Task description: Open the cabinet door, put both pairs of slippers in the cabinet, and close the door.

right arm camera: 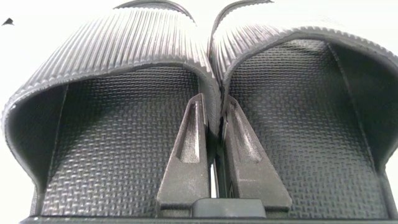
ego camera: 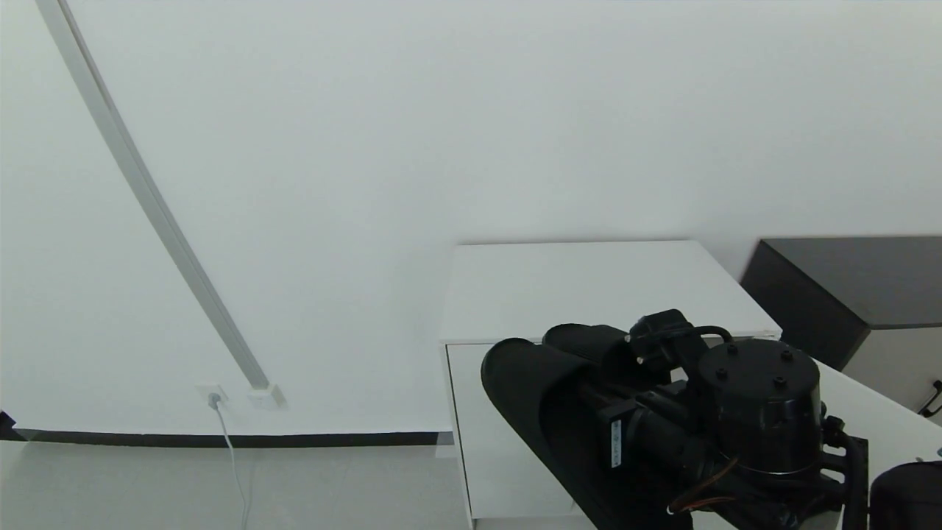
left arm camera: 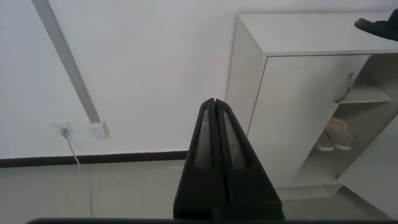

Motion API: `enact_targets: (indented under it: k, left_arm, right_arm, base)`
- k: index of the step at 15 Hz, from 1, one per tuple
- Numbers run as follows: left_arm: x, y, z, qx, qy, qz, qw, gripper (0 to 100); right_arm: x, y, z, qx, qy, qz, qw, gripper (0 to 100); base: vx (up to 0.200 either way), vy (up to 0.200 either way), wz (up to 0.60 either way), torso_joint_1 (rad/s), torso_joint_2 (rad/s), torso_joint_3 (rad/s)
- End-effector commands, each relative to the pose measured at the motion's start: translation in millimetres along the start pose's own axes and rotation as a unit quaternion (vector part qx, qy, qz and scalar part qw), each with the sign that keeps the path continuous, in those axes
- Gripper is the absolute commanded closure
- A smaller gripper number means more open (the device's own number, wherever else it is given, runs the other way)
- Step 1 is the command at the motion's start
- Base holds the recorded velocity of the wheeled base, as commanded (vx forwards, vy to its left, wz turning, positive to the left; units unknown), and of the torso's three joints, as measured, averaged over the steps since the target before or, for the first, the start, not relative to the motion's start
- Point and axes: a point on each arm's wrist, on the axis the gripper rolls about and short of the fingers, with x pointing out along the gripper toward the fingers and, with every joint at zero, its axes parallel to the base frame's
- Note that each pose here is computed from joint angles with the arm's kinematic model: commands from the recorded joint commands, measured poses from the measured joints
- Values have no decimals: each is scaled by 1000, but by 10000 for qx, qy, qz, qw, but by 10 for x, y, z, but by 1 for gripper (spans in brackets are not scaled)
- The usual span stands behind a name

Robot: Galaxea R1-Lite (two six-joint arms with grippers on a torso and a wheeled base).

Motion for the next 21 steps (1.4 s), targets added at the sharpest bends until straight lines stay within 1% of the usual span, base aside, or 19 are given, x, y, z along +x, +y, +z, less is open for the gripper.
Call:
enact_targets:
  k: [1, 7, 21]
  left_arm:
    - [1, 0, 0, -2, 6, -1, 10000, 100]
    - [1, 0, 0, -2, 6, -1, 10000, 100]
    - [1, 0, 0, -2, 6, -1, 10000, 100]
  right_arm:
    - [10, 0, -16, -8, 28, -6, 10000, 100]
    - [27, 4, -25, -19, 33, -15, 10000, 100]
    - [48, -32, -44, -21, 69, -108, 9999, 100]
  base:
    - [0, 0, 0, 0, 0, 0]
    - [0, 0, 0, 0, 0, 0]
    - [0, -200, 0, 3, 3, 0]
